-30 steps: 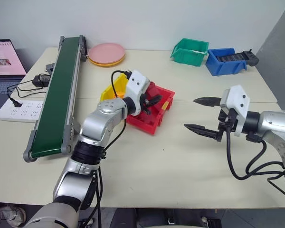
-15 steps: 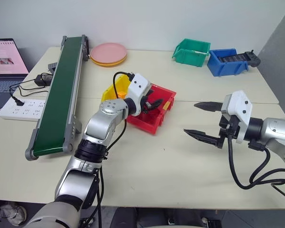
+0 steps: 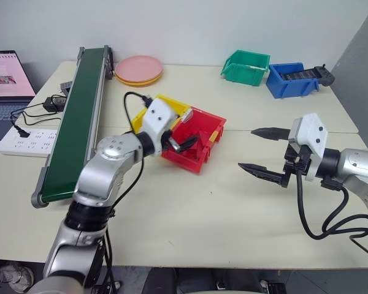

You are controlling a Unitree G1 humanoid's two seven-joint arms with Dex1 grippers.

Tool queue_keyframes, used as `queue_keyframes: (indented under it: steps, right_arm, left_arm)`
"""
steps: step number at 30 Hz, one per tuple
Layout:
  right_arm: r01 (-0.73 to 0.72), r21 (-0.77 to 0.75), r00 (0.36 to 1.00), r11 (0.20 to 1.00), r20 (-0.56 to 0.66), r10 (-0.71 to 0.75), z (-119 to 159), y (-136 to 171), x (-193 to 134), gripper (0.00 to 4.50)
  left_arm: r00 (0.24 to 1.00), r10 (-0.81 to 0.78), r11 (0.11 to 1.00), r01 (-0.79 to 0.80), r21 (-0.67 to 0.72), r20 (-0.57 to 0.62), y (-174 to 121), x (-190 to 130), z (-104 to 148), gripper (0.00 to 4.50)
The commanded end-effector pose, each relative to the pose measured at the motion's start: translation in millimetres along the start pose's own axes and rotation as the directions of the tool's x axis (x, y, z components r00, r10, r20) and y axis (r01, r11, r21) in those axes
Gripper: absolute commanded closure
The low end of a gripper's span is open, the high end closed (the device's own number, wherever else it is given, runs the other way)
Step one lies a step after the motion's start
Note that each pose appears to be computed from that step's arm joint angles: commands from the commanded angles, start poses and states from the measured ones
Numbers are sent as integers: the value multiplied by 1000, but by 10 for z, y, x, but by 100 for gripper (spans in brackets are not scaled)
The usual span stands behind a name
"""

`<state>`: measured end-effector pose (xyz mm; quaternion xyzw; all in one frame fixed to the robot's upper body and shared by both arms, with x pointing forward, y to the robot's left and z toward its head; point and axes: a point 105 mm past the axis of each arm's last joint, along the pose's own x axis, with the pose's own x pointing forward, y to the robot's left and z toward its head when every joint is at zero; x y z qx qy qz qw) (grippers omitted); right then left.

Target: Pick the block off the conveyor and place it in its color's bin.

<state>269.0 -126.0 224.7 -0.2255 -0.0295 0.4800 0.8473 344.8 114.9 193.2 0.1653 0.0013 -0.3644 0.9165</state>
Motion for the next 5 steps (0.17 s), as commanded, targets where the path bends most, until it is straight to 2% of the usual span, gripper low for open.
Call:
queue_keyframes:
  steps: [1, 5]
  right_arm:
    - [6, -54, 999, 999, 53, -3, 4, 3, 46, 0]
    - [-12, -50, 997, 999, 77, 16, -137, 27, 130, 0]
  left_arm:
    - [995, 97, 995, -97, -16, 17, 117, -316, -32, 1]
    - [982, 186, 981, -188, -52, -37, 139, -601, -280, 1]
